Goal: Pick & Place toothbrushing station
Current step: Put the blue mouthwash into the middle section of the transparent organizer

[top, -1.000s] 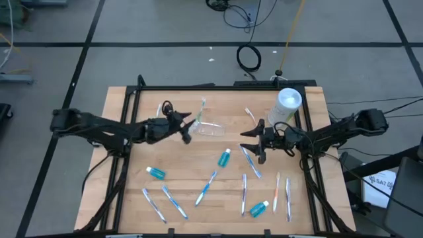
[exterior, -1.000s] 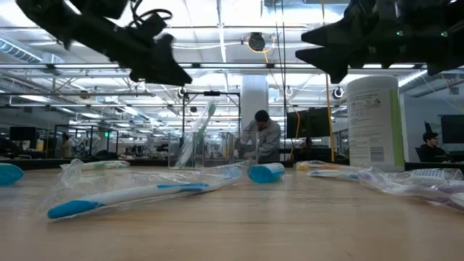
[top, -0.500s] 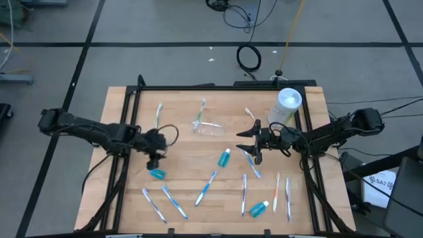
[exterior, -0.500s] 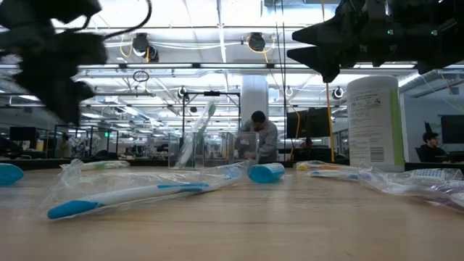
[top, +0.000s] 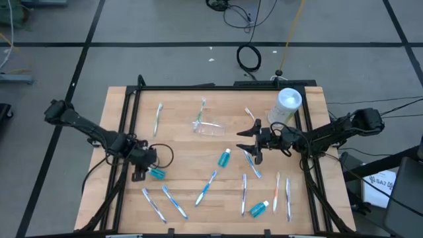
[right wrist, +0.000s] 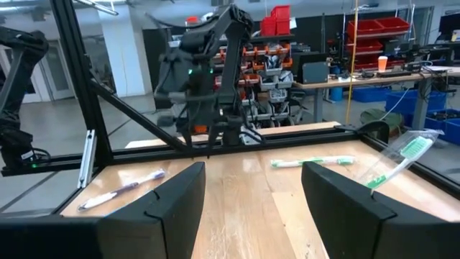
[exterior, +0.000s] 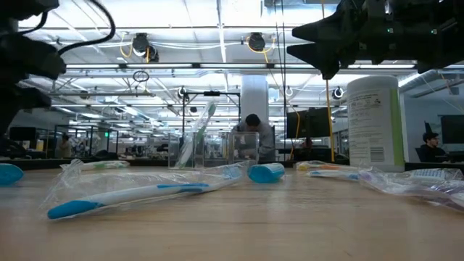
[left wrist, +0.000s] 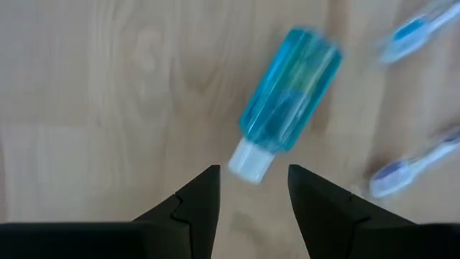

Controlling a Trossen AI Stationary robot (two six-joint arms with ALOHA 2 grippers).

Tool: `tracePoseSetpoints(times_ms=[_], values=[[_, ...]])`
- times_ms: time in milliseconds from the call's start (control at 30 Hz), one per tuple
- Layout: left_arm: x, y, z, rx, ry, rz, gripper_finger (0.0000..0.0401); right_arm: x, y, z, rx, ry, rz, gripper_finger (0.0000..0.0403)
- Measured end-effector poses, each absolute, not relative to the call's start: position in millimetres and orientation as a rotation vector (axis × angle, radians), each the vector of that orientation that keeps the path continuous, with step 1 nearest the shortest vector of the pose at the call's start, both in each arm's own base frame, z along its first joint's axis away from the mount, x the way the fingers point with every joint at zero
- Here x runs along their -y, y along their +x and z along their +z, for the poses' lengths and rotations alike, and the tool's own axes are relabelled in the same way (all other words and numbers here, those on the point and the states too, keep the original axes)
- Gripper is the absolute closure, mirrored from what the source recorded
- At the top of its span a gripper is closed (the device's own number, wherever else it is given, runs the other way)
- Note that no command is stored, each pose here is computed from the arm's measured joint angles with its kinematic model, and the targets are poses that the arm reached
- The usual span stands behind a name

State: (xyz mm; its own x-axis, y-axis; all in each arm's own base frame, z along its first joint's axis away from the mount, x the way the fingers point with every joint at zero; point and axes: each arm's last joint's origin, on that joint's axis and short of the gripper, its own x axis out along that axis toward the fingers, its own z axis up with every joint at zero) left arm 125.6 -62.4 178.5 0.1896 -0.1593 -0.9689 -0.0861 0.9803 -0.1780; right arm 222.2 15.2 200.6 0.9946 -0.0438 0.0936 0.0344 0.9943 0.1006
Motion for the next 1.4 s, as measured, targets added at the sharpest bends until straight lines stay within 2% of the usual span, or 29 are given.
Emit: tracePoseSetpoints(times_ms=[333, 700, 900, 1033, 1233, 1400], values=[[75, 128, 152, -1.515, -0.144, -0.001, 0.0231, -15, 222, 201, 0.098, 0.099, -0.039, 0.0177], [80, 139, 139, -1.509, -0.068, -0.021, 0.0231, -15, 222, 201, 0.099, 0.099, -0.039, 0.0177], [81, 140, 139, -1.514, -0.053, -0.038, 0.0274, -15, 222, 201, 0.098, 0.092, -0.039, 0.0177], [81, 142, 139, -1.48, -0.051, -0.024, 0.0302, -15, 222, 201, 0.098, 0.092, -0.039, 0.0177], [84, 154, 154, -1.383, 0.023, -0.003, 0.0289, -15, 222, 201, 0.099, 0.092, -0.039, 0.0177], [89, 178, 188, -1.18, 0.17, 0.053, 0.0293, -15, 222, 203, 0.12, 0.094, -0.039, 0.0177]])
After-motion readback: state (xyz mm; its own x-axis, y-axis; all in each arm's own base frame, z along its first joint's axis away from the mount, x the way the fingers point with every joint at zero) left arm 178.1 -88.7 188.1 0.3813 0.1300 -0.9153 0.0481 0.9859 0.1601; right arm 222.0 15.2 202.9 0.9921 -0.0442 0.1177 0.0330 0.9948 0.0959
